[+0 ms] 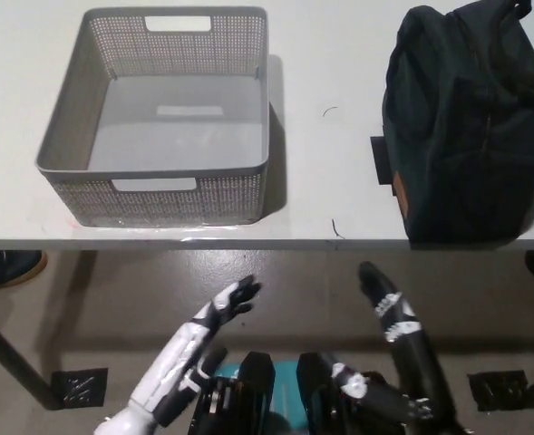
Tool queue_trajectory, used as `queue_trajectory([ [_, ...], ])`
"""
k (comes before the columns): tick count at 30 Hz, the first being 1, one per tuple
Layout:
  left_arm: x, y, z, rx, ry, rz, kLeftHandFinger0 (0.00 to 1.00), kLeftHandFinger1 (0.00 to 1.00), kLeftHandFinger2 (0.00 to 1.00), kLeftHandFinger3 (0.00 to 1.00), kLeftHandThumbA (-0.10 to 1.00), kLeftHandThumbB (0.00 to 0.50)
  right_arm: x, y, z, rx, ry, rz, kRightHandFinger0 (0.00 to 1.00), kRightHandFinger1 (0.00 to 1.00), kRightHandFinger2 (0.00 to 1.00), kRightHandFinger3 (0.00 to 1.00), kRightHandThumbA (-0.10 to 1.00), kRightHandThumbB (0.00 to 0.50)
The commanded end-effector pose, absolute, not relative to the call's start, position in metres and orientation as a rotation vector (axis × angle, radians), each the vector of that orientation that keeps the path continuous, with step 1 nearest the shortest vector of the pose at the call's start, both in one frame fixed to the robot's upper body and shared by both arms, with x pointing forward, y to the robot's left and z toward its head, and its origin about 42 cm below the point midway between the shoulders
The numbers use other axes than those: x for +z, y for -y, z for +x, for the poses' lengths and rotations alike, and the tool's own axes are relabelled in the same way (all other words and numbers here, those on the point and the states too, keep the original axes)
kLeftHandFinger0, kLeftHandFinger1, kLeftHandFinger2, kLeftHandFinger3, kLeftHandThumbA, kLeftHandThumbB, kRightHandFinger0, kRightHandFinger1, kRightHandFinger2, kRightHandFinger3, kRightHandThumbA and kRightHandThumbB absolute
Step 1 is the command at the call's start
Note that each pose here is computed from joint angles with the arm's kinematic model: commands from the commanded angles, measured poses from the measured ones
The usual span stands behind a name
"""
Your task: Use both hands to pick up a lunch bag on the right hand side and place it into a container on the left hand side
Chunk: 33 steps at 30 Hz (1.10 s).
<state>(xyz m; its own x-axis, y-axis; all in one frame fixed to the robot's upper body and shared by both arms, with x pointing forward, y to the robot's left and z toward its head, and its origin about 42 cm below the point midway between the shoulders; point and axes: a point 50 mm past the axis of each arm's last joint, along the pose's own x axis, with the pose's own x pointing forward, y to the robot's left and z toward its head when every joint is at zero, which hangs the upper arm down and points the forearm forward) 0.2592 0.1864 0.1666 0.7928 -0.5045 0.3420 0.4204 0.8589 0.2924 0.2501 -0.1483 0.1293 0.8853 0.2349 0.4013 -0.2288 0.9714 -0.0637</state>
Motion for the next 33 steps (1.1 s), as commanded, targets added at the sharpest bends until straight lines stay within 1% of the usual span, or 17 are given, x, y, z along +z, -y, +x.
queue_trajectory([
  [1,0.224,-0.157,0.262,-0.618,0.61,0.155,1.0,1.0,1.0,1.0,0.97,0.196,0.187,0.17,0.241,0.192,0.691,0.001,1.0,1.0,1.0,1.0,0.81,0.033],
  [6,0.27,-0.134,0.276,-0.635,0.738,0.123,1.0,1.0,1.0,1.0,1.0,0.221,0.236,0.196,0.23,0.096,0.847,-0.019,1.0,1.0,1.0,1.0,0.83,0.038],
  [9,0.294,-0.122,0.297,-0.62,0.788,0.128,1.0,1.0,1.0,1.0,1.0,0.232,0.262,0.214,0.228,-0.025,0.936,-0.049,1.0,1.0,1.0,1.0,0.88,0.091],
  [10,0.296,-0.121,0.3,-0.62,0.789,0.126,1.0,1.0,1.0,1.0,1.0,0.232,0.264,0.216,0.229,-0.038,0.945,-0.053,1.0,1.0,1.0,1.0,0.88,0.091],
  [11,0.302,-0.117,0.307,-0.613,0.798,0.125,1.0,1.0,1.0,1.0,1.0,0.233,0.268,0.224,0.233,-0.056,0.969,-0.07,1.0,1.0,1.0,1.0,0.95,0.095],
  [13,0.319,-0.101,0.335,-0.582,0.813,0.141,1.0,1.0,1.0,1.0,1.0,0.26,0.278,0.244,0.242,-0.104,1.006,-0.062,1.0,1.0,1.0,1.0,0.96,0.119],
  [15,0.328,-0.089,0.35,-0.56,0.792,0.117,1.0,1.0,1.0,1.0,1.0,0.251,0.282,0.255,0.247,-0.134,0.993,-0.031,1.0,1.0,1.0,1.0,0.94,0.136],
  [17,0.335,-0.08,0.365,-0.544,0.733,0.034,1.0,1.0,1.0,1.0,1.0,0.259,0.283,0.266,0.255,-0.156,0.988,-0.015,1.0,1.0,1.0,1.0,0.96,0.152],
  [18,0.339,-0.073,0.375,-0.533,0.703,-0.026,1.0,1.0,1.0,1.0,1.0,0.244,0.285,0.274,0.26,-0.173,0.982,-0.007,1.0,1.0,1.0,1.0,0.99,0.18],
  [20,0.351,-0.057,0.399,-0.529,0.601,-0.203,1.0,1.0,1.0,1.0,1.0,0.242,0.287,0.293,0.271,-0.235,0.966,0.0,1.0,1.0,1.0,1.0,1.0,0.208],
  [22,0.357,-0.052,0.409,-0.532,0.558,-0.249,1.0,1.0,1.0,1.0,1.0,0.229,0.289,0.301,0.277,-0.255,0.96,0.013,1.0,1.0,1.0,1.0,0.99,0.219],
  [25,0.37,-0.038,0.433,-0.513,0.458,-0.378,1.0,1.0,1.0,1.0,1.0,0.241,0.295,0.325,0.295,-0.323,0.925,0.046,1.0,1.0,1.0,1.0,0.98,0.22],
  [28,0.374,-0.028,0.448,-0.499,0.403,-0.428,1.0,1.0,1.0,1.0,1.0,0.25,0.299,0.349,0.317,-0.344,0.895,0.041,1.0,1.0,1.0,1.0,0.99,0.173],
  [29,0.375,-0.024,0.453,-0.498,0.384,-0.43,1.0,1.0,1.0,1.0,1.0,0.263,0.301,0.357,0.325,-0.366,0.868,0.014,1.0,1.0,1.0,1.0,1.0,0.196],
  [31,0.375,-0.021,0.46,-0.497,0.369,-0.431,1.0,1.0,1.0,1.0,1.0,0.274,0.302,0.368,0.334,-0.37,0.845,-0.01,1.0,1.0,1.0,1.0,1.0,0.204],
  [32,0.375,-0.02,0.464,-0.496,0.354,-0.425,1.0,1.0,1.0,1.0,1.0,0.296,0.304,0.374,0.342,-0.363,0.831,-0.01,1.0,1.0,1.0,1.0,1.0,0.2],
  [33,0.373,-0.018,0.473,-0.501,0.325,-0.438,1.0,1.0,1.0,1.0,1.0,0.323,0.306,0.385,0.356,-0.348,0.803,-0.01,1.0,1.0,1.0,1.0,1.0,0.175],
])
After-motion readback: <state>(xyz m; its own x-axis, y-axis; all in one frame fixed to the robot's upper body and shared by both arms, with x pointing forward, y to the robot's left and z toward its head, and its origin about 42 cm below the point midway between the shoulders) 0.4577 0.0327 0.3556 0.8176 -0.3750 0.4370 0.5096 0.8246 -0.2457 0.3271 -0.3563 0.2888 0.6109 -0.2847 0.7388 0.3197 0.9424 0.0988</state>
